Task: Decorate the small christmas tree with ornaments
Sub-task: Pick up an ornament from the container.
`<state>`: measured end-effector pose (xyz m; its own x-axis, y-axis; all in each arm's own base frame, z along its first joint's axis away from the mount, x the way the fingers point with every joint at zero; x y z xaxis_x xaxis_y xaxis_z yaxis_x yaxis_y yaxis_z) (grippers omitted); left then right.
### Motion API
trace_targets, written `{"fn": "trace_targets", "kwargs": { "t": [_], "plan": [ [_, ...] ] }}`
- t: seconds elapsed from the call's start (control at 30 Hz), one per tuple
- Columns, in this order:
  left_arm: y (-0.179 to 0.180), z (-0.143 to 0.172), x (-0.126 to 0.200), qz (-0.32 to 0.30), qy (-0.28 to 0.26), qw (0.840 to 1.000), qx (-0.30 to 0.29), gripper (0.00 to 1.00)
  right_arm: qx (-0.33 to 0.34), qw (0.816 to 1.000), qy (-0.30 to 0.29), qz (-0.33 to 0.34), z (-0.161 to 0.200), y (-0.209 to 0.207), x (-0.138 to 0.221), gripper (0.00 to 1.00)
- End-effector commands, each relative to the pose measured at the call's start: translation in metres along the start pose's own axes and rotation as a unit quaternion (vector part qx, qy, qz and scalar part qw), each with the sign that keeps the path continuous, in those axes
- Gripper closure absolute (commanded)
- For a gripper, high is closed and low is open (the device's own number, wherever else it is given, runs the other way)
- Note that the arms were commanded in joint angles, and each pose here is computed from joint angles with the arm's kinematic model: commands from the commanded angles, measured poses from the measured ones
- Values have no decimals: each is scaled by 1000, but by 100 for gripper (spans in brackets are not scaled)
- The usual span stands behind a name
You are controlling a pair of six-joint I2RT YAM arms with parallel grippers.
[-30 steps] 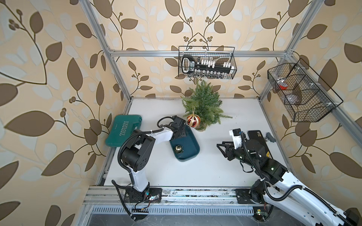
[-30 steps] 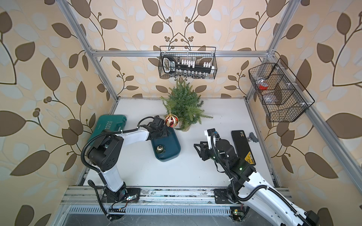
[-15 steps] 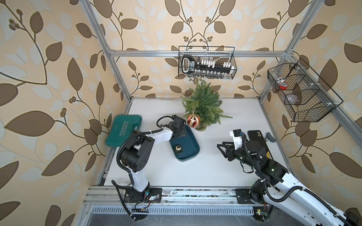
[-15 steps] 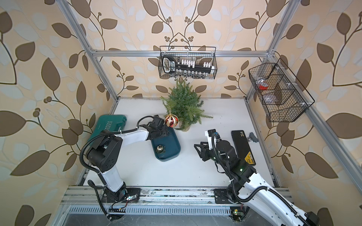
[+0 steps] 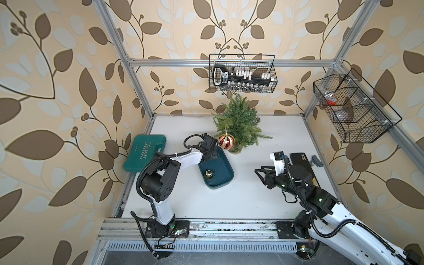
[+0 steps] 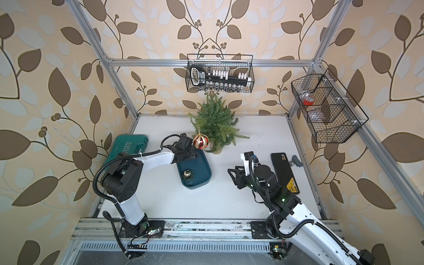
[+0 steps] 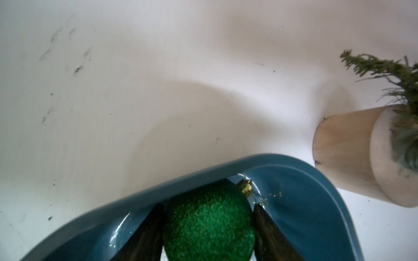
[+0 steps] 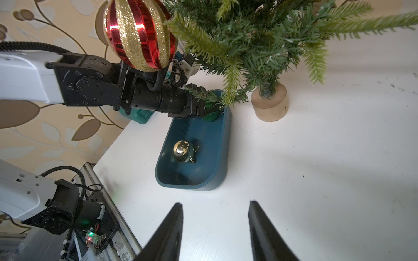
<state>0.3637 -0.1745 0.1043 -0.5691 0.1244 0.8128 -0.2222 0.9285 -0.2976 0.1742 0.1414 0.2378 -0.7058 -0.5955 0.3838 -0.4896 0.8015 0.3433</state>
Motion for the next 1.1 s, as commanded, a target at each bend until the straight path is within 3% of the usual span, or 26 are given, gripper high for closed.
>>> {"fn": "trace_targets", "kwargs": {
  "t": [0.0, 0.27, 0.73, 1.07],
  "plan": [
    [-1, -5, 16, 5, -8, 1000, 6, 45, -5, 1000, 0, 8, 4, -3, 0, 53],
    [7, 1, 67, 39, -5, 999, 32, 45, -10, 1000, -6, -7, 0, 1, -2, 53],
    [22, 9, 217, 177, -24, 984, 25, 45, 26, 997, -14, -66, -37, 28, -4, 54],
    [-6, -29, 299, 270, -79, 960, 11, 45, 71, 987, -48, -134, -101, 67, 8, 58]
  ]
}}
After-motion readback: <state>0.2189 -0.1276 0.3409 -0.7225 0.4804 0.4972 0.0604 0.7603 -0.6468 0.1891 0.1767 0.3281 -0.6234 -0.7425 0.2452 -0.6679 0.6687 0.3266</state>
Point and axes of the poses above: each gripper's point midway between its finger pads, its own x axis back along the fingers, its own y axis along the line the jaws close on, z = x × y, the point moved 6 cm from there along x, back along the fingers, and after that the axes turned 6 degrees about x, right-handed, at the moved point
